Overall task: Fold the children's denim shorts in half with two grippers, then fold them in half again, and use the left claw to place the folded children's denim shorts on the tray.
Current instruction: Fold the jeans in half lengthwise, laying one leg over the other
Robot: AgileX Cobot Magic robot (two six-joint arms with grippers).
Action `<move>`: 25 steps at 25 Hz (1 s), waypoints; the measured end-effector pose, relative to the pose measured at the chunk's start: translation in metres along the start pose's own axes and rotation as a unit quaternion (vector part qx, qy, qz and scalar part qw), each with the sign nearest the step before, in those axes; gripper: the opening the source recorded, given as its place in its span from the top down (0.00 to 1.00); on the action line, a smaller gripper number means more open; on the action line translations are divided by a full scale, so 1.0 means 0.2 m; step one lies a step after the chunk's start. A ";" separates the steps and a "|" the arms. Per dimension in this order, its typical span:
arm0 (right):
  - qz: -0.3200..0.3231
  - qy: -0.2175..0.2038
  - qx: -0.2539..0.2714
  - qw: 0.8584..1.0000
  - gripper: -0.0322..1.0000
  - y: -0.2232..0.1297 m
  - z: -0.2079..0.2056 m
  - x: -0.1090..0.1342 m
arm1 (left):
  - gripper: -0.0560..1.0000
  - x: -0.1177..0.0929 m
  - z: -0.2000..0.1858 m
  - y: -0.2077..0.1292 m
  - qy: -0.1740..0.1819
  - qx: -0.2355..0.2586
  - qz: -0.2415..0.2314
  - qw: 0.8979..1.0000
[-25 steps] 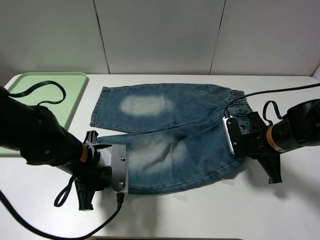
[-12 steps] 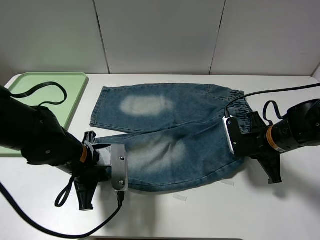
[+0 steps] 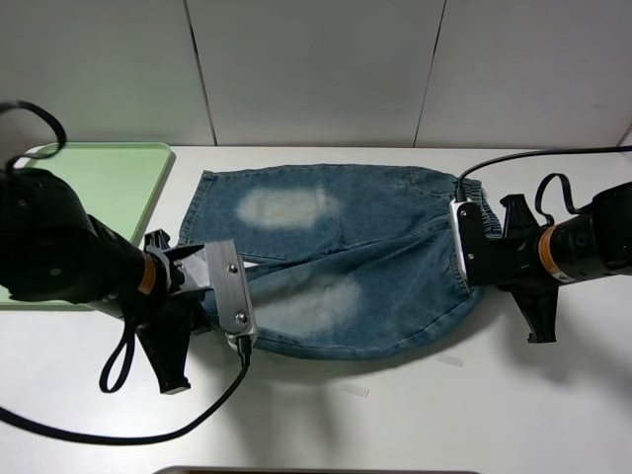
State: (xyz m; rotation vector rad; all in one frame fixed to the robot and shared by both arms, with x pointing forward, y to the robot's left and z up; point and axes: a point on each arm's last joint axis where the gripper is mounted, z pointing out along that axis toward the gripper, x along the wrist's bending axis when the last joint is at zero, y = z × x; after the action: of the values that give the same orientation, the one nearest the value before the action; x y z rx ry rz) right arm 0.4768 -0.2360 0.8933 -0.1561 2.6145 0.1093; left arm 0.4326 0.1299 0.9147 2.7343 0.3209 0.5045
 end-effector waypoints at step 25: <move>0.323 -0.176 -0.024 0.930 0.99 0.01 -0.30 -0.49 | 0.92 0.39 -0.20 0.05 0.151 0.019 0.136 0.979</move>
State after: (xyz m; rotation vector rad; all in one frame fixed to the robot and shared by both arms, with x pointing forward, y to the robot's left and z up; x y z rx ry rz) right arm 0.5319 -0.2311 0.9952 0.6556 2.2031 0.3906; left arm 0.4902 0.1535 0.9781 2.7495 0.0274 1.0019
